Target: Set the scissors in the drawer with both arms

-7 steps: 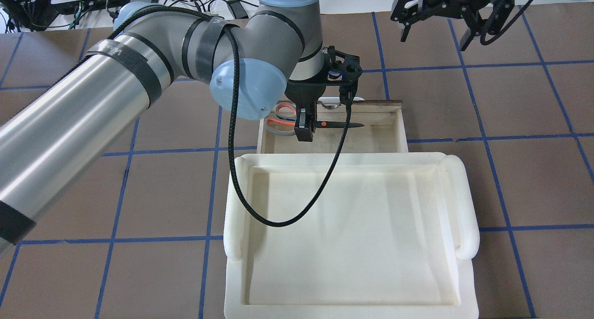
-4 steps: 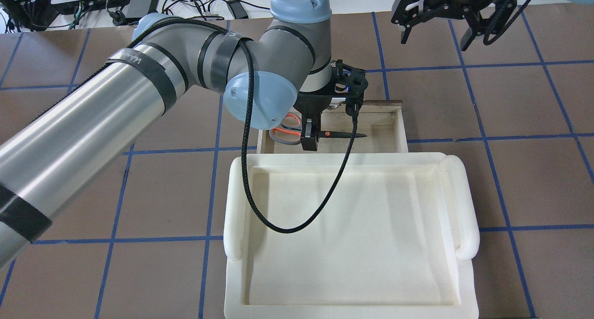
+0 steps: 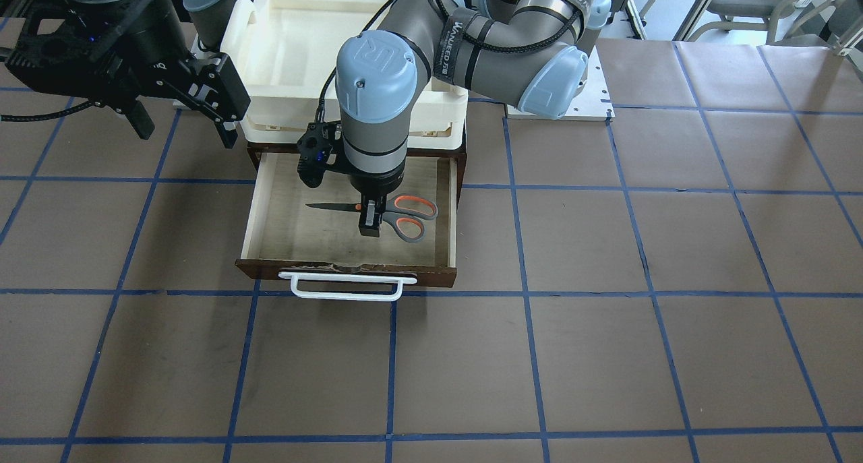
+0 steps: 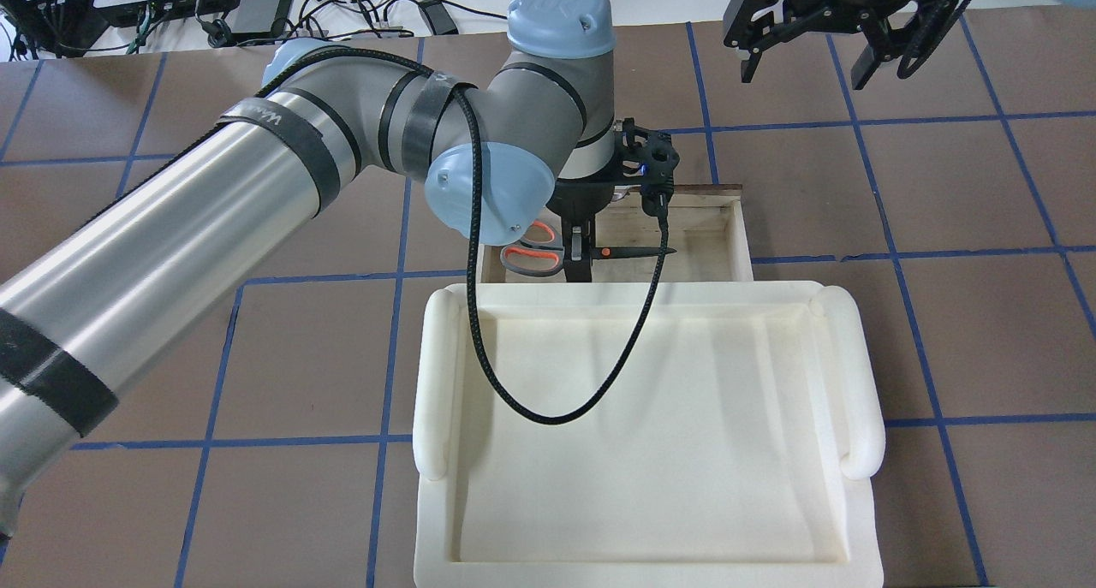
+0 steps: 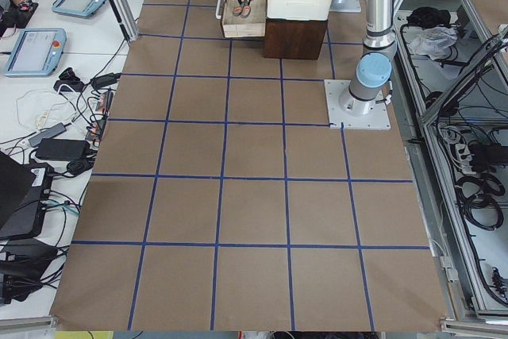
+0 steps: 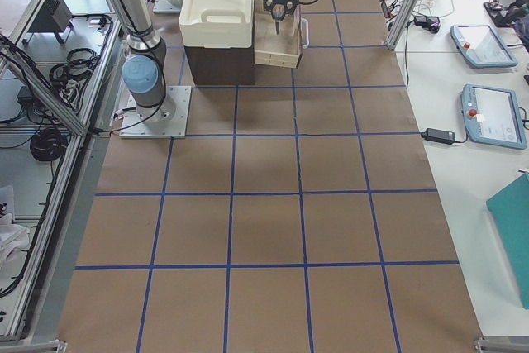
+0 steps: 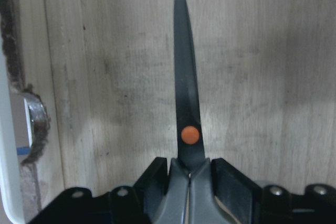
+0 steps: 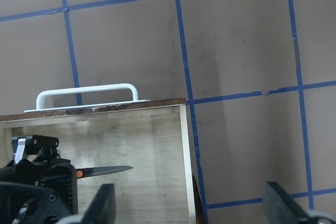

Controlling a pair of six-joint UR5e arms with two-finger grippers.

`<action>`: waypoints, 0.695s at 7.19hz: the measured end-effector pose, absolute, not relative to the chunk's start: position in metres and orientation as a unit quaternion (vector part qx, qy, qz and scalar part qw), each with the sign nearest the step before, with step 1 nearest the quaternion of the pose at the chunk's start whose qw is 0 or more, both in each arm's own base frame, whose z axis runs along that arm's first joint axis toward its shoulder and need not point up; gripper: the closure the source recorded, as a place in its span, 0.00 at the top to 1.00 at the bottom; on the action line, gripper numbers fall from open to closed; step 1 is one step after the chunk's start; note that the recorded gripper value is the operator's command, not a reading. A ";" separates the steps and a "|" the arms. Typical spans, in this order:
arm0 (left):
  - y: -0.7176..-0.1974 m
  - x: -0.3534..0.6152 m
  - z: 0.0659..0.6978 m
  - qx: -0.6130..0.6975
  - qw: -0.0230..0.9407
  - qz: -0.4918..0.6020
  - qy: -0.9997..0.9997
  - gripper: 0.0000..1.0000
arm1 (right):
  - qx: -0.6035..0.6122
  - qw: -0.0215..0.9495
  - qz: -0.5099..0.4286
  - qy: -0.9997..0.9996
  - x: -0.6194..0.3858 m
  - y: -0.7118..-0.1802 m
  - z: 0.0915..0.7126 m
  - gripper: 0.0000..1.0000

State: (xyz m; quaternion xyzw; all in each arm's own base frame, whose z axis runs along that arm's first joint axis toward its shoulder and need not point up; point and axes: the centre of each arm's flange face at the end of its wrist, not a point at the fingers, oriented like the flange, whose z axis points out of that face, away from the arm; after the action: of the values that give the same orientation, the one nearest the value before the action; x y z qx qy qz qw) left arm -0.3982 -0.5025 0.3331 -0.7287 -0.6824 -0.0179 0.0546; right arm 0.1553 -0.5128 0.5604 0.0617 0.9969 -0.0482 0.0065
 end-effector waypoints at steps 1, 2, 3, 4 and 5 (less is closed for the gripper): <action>-0.502 -0.400 0.329 -0.727 0.056 -0.020 -0.684 0.00 | 0.062 0.005 -0.048 0.997 0.155 -0.513 0.560 1.00; -0.502 -0.401 0.326 -0.727 0.058 -0.022 -0.684 0.05 | 0.061 0.003 -0.049 0.997 0.155 -0.513 0.560 1.00; -0.499 -0.403 0.322 -0.728 0.059 -0.026 -0.682 0.08 | 0.061 0.003 -0.050 0.997 0.155 -0.513 0.560 1.00; -0.496 -0.402 0.316 -0.730 0.061 -0.031 -0.680 0.11 | 0.061 0.002 -0.050 0.997 0.154 -0.513 0.560 1.00; -0.493 -0.402 0.311 -0.731 0.062 -0.035 -0.679 0.11 | 0.061 0.003 -0.050 0.997 0.155 -0.513 0.561 1.00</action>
State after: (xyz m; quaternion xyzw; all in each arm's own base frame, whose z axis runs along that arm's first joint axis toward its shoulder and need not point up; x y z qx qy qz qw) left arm -0.4016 -0.4929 0.3112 -0.7307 -0.6790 -0.0346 0.0620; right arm 0.1546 -0.5129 0.5607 0.0608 0.9969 -0.0505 0.0032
